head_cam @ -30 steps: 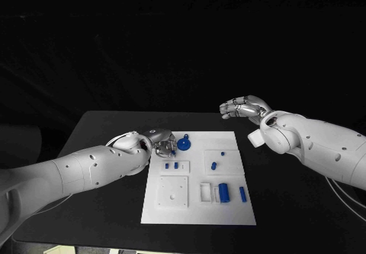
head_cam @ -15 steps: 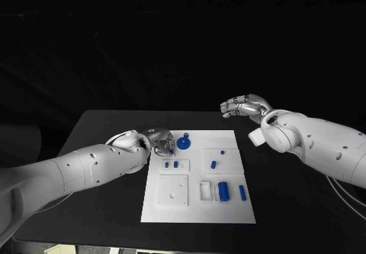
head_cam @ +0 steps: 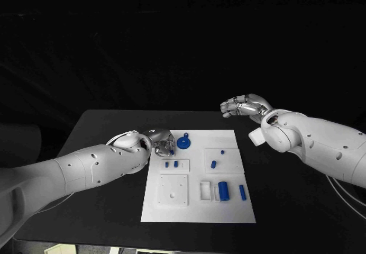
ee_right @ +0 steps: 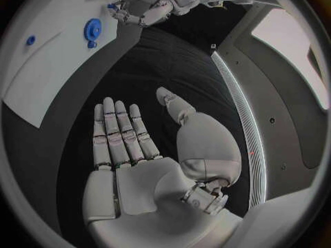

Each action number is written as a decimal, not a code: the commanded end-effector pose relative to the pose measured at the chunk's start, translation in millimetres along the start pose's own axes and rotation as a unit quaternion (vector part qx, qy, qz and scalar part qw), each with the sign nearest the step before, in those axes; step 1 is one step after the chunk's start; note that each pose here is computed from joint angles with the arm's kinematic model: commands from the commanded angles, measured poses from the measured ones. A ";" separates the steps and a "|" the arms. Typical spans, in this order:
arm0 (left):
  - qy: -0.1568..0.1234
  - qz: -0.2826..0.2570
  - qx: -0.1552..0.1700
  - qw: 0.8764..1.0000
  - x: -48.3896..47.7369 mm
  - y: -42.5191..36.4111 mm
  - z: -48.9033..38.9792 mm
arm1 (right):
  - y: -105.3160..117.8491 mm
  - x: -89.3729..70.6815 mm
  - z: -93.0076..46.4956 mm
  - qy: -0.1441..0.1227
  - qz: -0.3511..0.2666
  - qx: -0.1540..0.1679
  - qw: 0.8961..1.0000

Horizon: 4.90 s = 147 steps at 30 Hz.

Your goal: Assemble the parts on the task board

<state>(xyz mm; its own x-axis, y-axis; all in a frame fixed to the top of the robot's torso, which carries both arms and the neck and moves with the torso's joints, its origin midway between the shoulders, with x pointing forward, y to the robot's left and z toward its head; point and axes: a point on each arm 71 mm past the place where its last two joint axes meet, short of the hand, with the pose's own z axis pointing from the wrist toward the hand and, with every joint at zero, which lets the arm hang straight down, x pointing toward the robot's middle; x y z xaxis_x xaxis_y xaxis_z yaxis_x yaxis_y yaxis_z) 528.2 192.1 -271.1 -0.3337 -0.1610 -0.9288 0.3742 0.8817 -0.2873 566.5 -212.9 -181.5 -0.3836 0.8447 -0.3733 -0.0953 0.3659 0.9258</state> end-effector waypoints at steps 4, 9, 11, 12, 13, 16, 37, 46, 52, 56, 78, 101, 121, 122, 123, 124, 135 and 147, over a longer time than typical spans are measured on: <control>0.018 -0.001 0.004 1.000 4.1 -4.6 0.7 | 1.4 2.3 0.2 0.009 -0.002 -0.007 1.000; 0.018 0.003 -0.001 1.000 5.7 -2.9 0.2 | 1.7 2.8 0.2 0.010 -0.002 -0.008 1.000; 0.018 0.004 -0.002 1.000 5.6 -2.2 0.3 | 1.4 2.3 0.2 0.009 -0.002 -0.007 1.000; 0.019 0.004 -0.001 1.000 5.8 -2.4 0.3 | 1.4 2.3 0.2 0.009 -0.002 -0.007 1.000; 0.020 0.003 0.000 1.000 6.1 -3.2 0.5 | 1.5 2.5 0.3 0.009 -0.002 -0.007 1.000; 0.021 0.003 0.002 1.000 6.5 -5.2 0.9 | 1.5 2.7 0.4 0.010 -0.002 -0.007 1.000; 0.031 0.026 0.007 0.999 12.2 -8.8 1.8 | 1.3 2.3 0.0 0.010 -0.002 -0.007 1.000; 0.027 0.050 0.016 0.998 14.0 -11.7 1.4 | 0.8 1.4 -0.2 0.009 -0.002 -0.006 1.000; 0.023 0.061 0.019 0.998 15.0 -13.6 1.3 | 0.9 1.5 -0.2 0.009 -0.002 -0.006 1.000; 0.020 0.063 0.020 0.998 15.0 -14.4 1.6 | 0.9 1.6 -0.1 0.009 -0.002 -0.006 1.000; -0.006 0.045 0.010 0.999 10.7 -8.2 0.3 | -0.7 0.9 -0.7 0.009 -0.003 -0.004 1.000; -0.035 0.019 -0.021 0.999 1.5 15.6 -7.5 | -5.7 0.7 -4.2 0.023 -0.148 -0.006 0.989; -0.155 -0.449 -0.016 0.880 -67.3 39.4 -28.3 | -28.9 27.0 -12.4 0.058 -0.467 -0.019 0.882; -0.152 -0.459 -0.004 0.875 -69.8 37.2 -29.7 | -31.6 30.2 -13.3 0.060 -0.474 -0.020 0.878; -0.151 -0.466 0.005 0.872 -71.8 35.3 -30.8 | -33.1 32.6 -13.6 0.062 -0.479 -0.019 0.876; -0.150 -0.473 0.014 0.868 -73.8 33.6 -32.3 | -34.7 34.7 -13.9 0.064 -0.483 -0.018 0.873; -0.143 -0.526 0.053 0.837 -83.3 18.7 -39.7 | -50.3 55.6 -18.1 0.074 -0.517 -0.014 0.852; -0.138 -0.541 0.058 0.828 -82.2 13.8 -38.6 | -59.8 68.7 -19.4 0.081 -0.525 -0.012 0.847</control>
<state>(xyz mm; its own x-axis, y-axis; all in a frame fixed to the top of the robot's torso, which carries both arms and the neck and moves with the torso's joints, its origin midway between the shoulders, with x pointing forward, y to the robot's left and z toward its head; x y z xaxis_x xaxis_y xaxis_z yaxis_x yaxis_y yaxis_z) 527.8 237.7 -192.2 -0.3098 -0.9361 -0.1665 0.0627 0.1546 -0.9860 528.4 -185.3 -260.9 -0.2179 0.0187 -0.9758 -0.4744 0.8717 0.1226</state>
